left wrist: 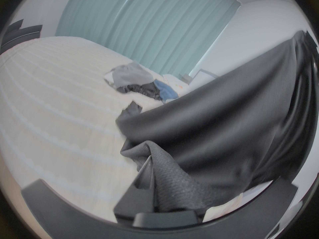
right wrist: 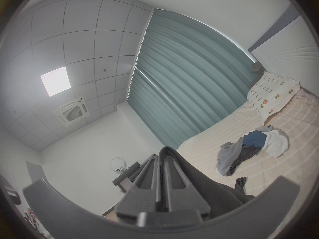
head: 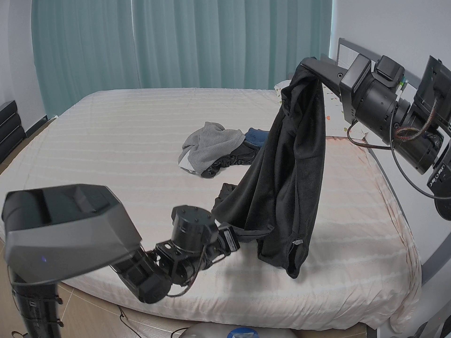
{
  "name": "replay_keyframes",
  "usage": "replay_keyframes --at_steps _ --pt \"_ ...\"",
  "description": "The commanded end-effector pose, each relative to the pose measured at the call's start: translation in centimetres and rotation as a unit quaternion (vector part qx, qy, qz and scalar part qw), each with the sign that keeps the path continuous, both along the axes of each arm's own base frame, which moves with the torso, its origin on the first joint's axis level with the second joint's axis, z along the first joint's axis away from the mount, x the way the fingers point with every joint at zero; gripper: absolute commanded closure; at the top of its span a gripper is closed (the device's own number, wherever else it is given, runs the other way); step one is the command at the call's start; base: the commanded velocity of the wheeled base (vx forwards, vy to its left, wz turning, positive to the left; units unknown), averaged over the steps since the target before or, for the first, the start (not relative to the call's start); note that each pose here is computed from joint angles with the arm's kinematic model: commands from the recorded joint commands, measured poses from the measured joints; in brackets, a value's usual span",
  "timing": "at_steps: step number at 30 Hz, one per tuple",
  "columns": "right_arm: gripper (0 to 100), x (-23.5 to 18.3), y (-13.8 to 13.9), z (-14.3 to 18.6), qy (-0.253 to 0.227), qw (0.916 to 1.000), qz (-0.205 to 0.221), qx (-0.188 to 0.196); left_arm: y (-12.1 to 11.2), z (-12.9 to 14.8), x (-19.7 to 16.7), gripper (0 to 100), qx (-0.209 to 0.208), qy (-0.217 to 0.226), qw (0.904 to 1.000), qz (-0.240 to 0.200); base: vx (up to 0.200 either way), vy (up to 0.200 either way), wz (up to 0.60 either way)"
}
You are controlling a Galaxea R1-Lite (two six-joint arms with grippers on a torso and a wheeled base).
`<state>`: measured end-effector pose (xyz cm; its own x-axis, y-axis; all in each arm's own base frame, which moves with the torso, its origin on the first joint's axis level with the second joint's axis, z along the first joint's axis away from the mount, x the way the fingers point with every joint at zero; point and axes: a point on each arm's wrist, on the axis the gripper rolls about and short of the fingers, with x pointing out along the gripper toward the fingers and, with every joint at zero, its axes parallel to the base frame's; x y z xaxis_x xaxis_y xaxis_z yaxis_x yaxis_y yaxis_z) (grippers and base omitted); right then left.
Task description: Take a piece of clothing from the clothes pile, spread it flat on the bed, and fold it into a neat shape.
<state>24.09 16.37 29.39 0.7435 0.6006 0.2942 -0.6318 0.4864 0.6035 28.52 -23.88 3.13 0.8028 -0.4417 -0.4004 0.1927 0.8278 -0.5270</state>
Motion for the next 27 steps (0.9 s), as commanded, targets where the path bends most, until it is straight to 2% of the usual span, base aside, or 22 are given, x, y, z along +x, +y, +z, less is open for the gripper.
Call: replay_keyframes --at_steps 1,3,5,8,9,11,12,15,16,21,27 --pt "100 3.6 0.7 -2.4 0.028 0.9990 -0.027 -0.022 2.7 11.9 2.6 100 -0.078 -0.098 0.9908 0.051 0.000 0.000 0.00" --pt "100 4.3 1.0 -1.7 0.007 0.9991 -0.036 -0.020 3.2 15.0 3.1 100 -0.094 -0.124 0.9856 0.067 0.000 0.000 0.00" --pt "100 4.6 0.4 -0.2 -0.027 0.9980 -0.056 -0.007 3.8 17.2 3.4 100 -0.093 -0.137 0.9806 0.105 0.000 0.000 0.00" --pt "100 4.5 -0.2 0.6 -0.057 0.9958 -0.070 0.017 4.2 18.0 3.1 100 -0.096 -0.136 0.9784 0.122 0.000 0.000 0.00" --pt "100 4.7 -0.3 -0.4 -0.053 0.9958 -0.073 0.015 4.6 17.8 2.8 100 -0.108 -0.125 0.9781 0.127 0.000 0.000 0.00" --pt "100 4.9 -0.6 -3.4 -0.021 0.9968 -0.077 -0.012 4.9 16.1 2.4 100 -0.115 -0.093 0.9802 0.132 0.000 0.000 0.00" --pt "100 4.9 -0.6 -3.9 -0.016 0.9969 -0.076 -0.016 4.9 15.9 2.4 100 -0.114 -0.088 0.9808 0.131 0.000 0.000 0.00" --pt "100 5.0 -1.4 -8.0 0.037 0.9952 -0.081 -0.042 5.3 12.3 1.4 100 -0.092 -0.032 0.9885 0.116 0.000 0.000 0.00" --pt "100 5.0 -1.4 -8.2 0.038 0.9951 -0.081 -0.043 5.4 12.2 1.3 100 -0.092 -0.031 0.9887 0.114 0.000 0.000 0.00" --pt "100 5.0 -2.1 -13.0 0.093 0.9882 -0.097 -0.073 5.9 8.8 0.6 100 -0.106 -0.004 0.9894 0.100 0.000 0.000 0.00" --pt "100 5.0 -2.8 -17.5 0.154 0.9767 -0.104 -0.107 6.2 4.4 0.0 100 -0.086 0.031 0.9911 0.097 0.000 0.000 0.00"
